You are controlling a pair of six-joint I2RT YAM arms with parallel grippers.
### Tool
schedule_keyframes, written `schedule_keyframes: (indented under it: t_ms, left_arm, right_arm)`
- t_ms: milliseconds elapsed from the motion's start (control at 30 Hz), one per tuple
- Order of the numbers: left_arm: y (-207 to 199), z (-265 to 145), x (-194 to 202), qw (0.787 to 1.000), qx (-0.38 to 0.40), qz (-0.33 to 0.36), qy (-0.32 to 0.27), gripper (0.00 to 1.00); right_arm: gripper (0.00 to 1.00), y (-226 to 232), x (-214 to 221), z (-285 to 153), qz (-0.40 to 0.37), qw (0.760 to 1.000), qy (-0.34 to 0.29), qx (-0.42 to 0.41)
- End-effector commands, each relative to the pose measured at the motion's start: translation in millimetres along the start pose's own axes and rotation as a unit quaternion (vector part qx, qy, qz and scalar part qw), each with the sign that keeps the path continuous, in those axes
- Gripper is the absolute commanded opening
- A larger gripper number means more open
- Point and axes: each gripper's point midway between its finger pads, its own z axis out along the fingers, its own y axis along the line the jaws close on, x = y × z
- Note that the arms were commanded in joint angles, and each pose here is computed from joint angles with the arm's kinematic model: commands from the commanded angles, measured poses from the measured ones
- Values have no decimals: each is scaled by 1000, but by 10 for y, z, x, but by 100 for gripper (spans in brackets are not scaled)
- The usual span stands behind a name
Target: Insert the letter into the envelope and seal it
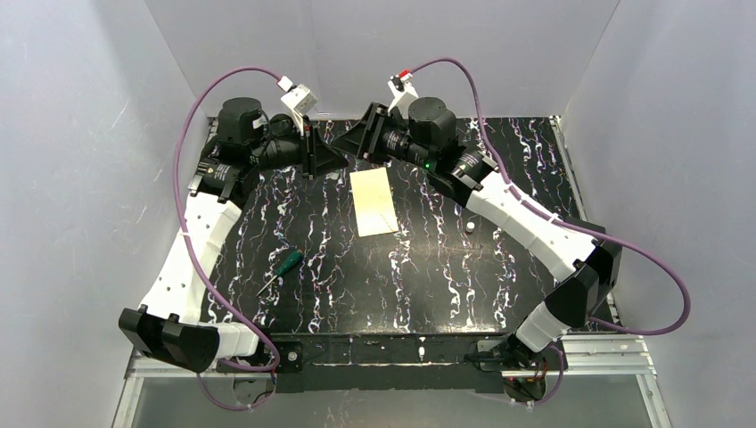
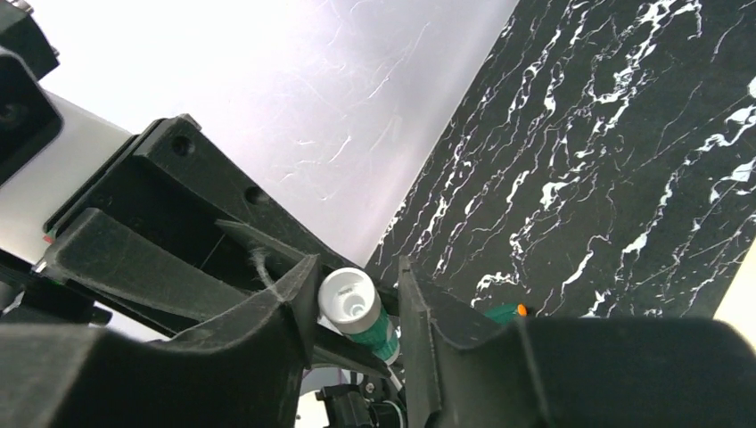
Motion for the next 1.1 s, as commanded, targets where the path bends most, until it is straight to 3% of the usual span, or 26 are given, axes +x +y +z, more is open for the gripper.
schedule_keyframes:
  t_ms: [0, 67, 133, 200, 267, 433, 600, 700, 767, 800, 833, 867, 900, 933, 1000, 1067]
  left_arm:
    - [-94, -60, -142, 1000, 7, 13, -19, 0]
    - [-84, -73, -119, 1000, 2, 16, -15, 0]
    - [-87, -80, -90, 1000, 2, 15, -9, 0]
    - [-127, -85, -73, 1000, 12, 11, -5, 0]
    - [-233, -95, -54, 999, 39, -2, 2, 0]
    - [-673, -184, -51, 986, 162, -42, 16, 0]
    - [-1006, -321, -107, 962, 268, -55, 10, 0]
    - [-1046, -333, -130, 954, 294, -59, 3, 0]
    - [-1036, -317, -129, 952, 299, -62, 1, 0]
    - [-1019, -302, -125, 953, 296, -64, 0, 0]
    - [-993, -281, -134, 956, 287, -64, -5, 0]
    - [-966, -259, -144, 959, 276, -63, -11, 0]
    - [-927, -231, -167, 964, 260, -60, -20, 0]
    - [-843, -187, -183, 971, 228, -66, -28, 0]
    - [-632, -108, -227, 984, 152, -82, -44, 0]
    - [-368, -45, -312, 987, 67, -124, -77, 0]
  right_arm:
    - [34, 163, -89, -54, -10, 1000, -8, -24]
    - [11, 171, -105, -64, -10, 1000, -13, -26]
    - [1, 189, -134, -92, -17, 999, -20, -28]
    - [1, 219, -141, -124, -38, 998, -25, -42]
    - [1, 408, -175, -190, -90, 989, -39, -106]
    - [1, 828, 121, -604, -205, 930, 17, -304]
    - [1, 946, 478, -887, -208, 886, 111, -400]
    - [1, 941, 542, -937, -189, 882, 122, -414]
    - [1, 896, 488, -854, -179, 898, 112, -385]
    - [4, 887, 436, -811, -182, 906, 101, -369]
    - [23, 882, 345, -756, -181, 917, 85, -345]
    - [52, 835, 239, -685, -179, 931, 63, -311]
    - [69, 785, 123, -632, -180, 944, 38, -274]
    - [80, 695, -9, -581, -177, 958, 9, -228]
    - [90, 503, -239, -568, -165, 974, -46, -146]
    - [92, 322, -391, -623, -156, 979, -98, -91]
